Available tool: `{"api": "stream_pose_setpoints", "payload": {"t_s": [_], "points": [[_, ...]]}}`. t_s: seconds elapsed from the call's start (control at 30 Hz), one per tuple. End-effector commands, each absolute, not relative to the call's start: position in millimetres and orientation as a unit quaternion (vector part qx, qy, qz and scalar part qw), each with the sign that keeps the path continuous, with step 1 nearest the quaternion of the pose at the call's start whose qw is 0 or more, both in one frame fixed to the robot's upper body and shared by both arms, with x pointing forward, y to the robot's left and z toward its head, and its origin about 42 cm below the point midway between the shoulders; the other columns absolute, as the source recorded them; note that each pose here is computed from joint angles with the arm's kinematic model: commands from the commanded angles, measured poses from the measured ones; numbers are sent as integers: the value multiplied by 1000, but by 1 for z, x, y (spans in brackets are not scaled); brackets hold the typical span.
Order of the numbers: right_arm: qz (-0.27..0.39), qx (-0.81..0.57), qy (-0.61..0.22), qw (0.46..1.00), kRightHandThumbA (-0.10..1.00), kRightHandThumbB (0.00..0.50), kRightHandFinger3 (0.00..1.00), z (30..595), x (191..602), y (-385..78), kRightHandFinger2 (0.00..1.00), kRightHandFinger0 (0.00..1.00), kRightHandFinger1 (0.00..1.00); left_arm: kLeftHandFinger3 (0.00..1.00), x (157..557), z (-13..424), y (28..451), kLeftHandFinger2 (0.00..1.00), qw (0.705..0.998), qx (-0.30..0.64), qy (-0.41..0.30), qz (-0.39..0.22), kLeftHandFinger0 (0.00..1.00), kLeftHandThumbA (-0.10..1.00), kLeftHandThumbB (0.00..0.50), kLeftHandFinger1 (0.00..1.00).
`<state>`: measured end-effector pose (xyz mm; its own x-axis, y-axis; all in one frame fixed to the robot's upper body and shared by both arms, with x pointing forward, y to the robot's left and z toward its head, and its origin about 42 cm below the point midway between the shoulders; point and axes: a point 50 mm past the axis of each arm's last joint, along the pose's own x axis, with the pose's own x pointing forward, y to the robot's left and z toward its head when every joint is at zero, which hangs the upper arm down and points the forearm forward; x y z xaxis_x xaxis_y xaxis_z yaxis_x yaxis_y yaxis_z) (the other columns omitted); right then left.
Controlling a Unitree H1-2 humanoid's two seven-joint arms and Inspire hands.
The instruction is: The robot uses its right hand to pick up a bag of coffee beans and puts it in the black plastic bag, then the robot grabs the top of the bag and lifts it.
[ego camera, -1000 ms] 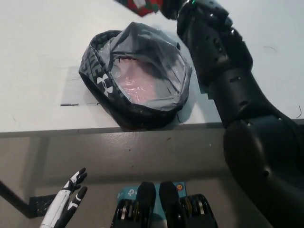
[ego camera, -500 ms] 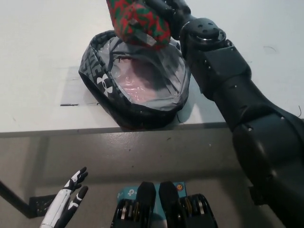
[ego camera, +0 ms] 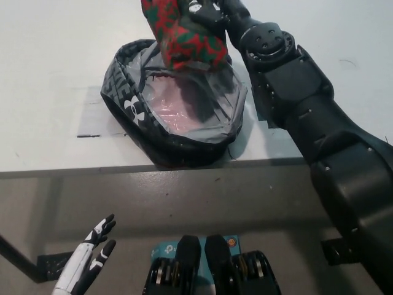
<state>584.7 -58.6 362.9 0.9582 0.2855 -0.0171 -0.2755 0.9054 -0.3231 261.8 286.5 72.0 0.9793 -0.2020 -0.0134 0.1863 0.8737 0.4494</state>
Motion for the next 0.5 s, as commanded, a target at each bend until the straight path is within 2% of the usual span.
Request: {"api": "stream_pose_setpoints", "payload": {"t_s": [0.0,0.03,0.07,0.17,0.23,0.3,0.4,0.47], "points": [[156,-224,-134,953,-100,151,782,441,583,-43,772,0,430,1000,267,85,292,1000,963,244,-38,-105,1000,1000,266,1000],[162,-229,-142,949,-100,153,747,439,582,-41,731,0,389,1000,268,85,292,1000,964,240,-38,-105,1000,1000,265,1000],[167,-233,-141,948,-100,152,740,437,582,-39,733,0,387,1000,268,85,292,1000,964,240,-38,-105,1000,1000,271,1000],[181,-235,-132,946,-100,151,774,434,581,-35,786,0,407,1000,270,86,291,1000,964,241,-37,-106,1000,1000,283,1000],[182,-249,-136,941,-100,166,763,431,580,-33,802,1,430,1000,270,86,291,1000,964,241,-40,-105,1000,1000,286,1000],[184,-264,-139,936,-100,173,731,429,579,-28,858,10,496,1000,270,86,291,1000,964,239,-41,-106,1000,1000,289,1000],[188,-279,-140,931,-100,163,751,424,577,-23,902,39,540,1000,272,87,291,1000,964,240,-43,-107,1000,1000,287,1000],[191,-284,-140,929,-100,164,730,422,577,-22,883,28,530,1000,272,88,290,1000,964,240,-44,-107,1000,1000,288,1000]]}}
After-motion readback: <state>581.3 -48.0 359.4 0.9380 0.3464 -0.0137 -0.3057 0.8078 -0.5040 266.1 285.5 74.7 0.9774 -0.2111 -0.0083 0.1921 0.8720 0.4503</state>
